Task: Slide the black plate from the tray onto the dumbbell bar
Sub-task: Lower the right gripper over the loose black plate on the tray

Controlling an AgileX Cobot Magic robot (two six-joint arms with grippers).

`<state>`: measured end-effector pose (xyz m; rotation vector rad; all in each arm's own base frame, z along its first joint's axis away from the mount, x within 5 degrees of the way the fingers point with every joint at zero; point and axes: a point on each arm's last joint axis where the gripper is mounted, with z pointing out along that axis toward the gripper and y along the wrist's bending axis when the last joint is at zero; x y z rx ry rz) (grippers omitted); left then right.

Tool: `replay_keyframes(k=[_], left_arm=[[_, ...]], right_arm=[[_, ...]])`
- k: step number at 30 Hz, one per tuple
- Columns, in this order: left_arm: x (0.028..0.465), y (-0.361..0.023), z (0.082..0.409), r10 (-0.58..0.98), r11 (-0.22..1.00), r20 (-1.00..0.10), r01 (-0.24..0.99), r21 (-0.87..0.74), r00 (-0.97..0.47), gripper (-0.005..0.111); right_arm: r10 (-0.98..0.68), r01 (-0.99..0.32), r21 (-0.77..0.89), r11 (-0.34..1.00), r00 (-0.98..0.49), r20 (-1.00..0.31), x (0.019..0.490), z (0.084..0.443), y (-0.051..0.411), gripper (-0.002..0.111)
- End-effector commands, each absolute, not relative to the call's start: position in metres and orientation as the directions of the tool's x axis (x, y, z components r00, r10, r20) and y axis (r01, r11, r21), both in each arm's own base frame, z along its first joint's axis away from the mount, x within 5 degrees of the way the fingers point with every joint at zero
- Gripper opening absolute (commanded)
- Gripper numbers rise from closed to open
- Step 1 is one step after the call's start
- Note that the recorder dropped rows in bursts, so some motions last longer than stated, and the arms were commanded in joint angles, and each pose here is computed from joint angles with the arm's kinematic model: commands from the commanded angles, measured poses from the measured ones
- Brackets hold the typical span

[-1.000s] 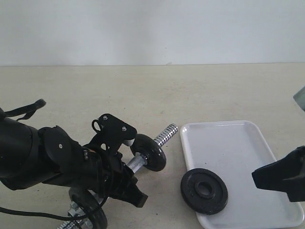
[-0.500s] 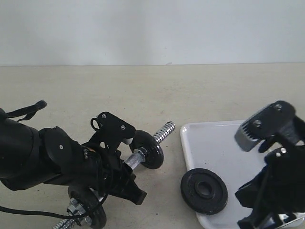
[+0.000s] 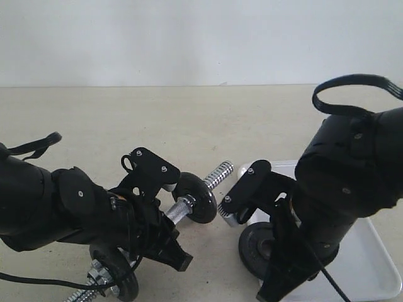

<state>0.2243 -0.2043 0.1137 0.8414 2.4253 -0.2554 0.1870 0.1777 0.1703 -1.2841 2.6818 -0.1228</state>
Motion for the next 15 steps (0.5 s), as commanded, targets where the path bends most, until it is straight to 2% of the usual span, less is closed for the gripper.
replay_keyframes(k=[1, 2, 4, 15], left_arm=[[0.2282, -0.2046, 0.1186, 0.506, 0.792, -0.590, 0.610, 0.028, -0.630, 0.004], [0.2282, -0.2046, 0.1186, 0.512, 0.788, -0.589, 0.614, 0.033, -0.625, 0.004], [0.2282, -0.2046, 0.1186, 0.518, 0.784, -0.589, 0.619, 0.037, -0.620, 0.004], [0.2245, -0.2060, 0.1171, 0.526, 0.772, -0.567, 0.636, 0.006, -0.633, 0.004]], right_arm=[[-0.782, -0.777, -0.111, 0.619, -0.598, -0.173, 0.1910, 0.1800, 0.1890, 0.052], [-0.780, -0.777, -0.111, 0.620, -0.594, -0.195, 0.1927, 0.1814, 0.1911, 0.062], [-0.776, -0.777, -0.111, 0.620, -0.586, -0.232, 0.1954, 0.1826, 0.1944, 0.072], [-0.767, -0.769, -0.115, 0.629, -0.590, -0.253, 0.1967, 0.1827, 0.1952, 0.073]])
